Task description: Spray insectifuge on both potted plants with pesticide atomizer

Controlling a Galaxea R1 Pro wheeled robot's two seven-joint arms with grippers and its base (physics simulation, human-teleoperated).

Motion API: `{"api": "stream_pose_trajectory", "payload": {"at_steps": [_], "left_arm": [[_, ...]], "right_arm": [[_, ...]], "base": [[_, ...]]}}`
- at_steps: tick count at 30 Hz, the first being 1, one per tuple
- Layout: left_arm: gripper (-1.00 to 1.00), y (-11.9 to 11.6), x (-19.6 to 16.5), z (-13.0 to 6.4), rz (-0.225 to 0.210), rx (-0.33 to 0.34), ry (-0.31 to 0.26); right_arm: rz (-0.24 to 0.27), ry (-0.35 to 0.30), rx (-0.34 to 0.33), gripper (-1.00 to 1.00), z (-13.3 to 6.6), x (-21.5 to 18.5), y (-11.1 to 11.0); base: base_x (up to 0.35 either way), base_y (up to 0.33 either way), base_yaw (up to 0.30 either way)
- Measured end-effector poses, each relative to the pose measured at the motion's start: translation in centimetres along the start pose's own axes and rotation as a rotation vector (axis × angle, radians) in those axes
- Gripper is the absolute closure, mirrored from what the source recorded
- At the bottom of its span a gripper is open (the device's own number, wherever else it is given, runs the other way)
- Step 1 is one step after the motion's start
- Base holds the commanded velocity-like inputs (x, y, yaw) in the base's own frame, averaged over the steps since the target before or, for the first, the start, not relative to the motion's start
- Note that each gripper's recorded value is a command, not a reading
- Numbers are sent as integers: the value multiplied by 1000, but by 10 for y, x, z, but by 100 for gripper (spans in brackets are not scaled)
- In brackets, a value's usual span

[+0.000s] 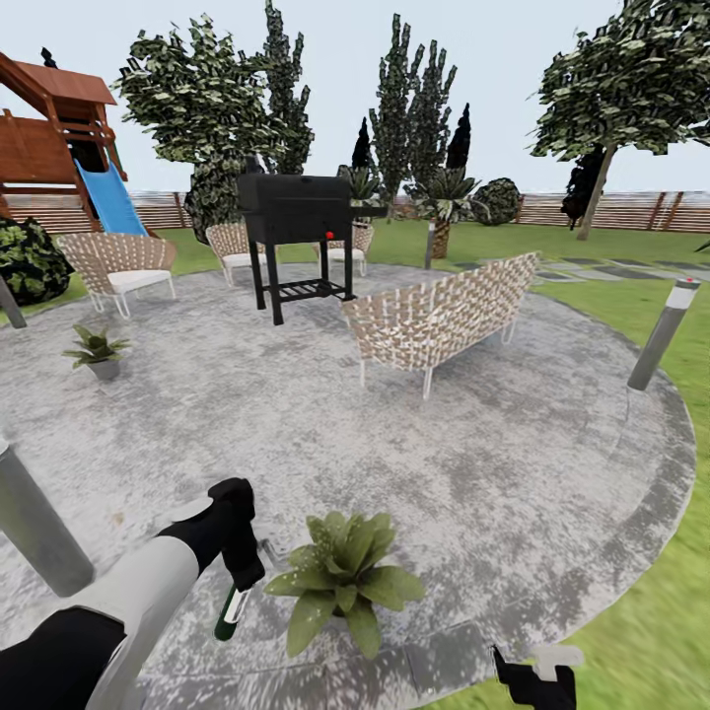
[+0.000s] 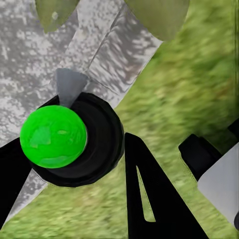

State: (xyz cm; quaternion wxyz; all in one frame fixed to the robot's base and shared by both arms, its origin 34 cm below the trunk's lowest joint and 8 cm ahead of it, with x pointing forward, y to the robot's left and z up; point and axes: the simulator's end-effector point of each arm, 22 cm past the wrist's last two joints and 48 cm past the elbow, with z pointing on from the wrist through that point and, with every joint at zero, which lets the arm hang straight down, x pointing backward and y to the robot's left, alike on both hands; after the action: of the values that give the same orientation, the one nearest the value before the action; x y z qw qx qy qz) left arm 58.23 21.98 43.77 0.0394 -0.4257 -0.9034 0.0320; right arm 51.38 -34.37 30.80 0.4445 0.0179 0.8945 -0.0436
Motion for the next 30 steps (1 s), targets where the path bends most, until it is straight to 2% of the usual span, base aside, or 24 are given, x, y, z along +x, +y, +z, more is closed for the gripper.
{"api": "stream_pose_trajectory", "payload": {"at_steps": [11,17,26,30], "left_arm": [[100,-1,3,2,-5,2,8],[100,2,8,4,-12,-3,15],[100,1,9,6,-14,0,12],[100,1,8,5,-14,1,11]], "right_arm": [[-1,0,0,-100,0,0,0],[0,0,-1,-100,0,0,1],[1,0,-3,-100,0,0,2],[1,0,-3,-100,0,0,2]], "base": [[-164,-225,0],[-35,-26,12],[2,0,248],[197,-110,151]]}}
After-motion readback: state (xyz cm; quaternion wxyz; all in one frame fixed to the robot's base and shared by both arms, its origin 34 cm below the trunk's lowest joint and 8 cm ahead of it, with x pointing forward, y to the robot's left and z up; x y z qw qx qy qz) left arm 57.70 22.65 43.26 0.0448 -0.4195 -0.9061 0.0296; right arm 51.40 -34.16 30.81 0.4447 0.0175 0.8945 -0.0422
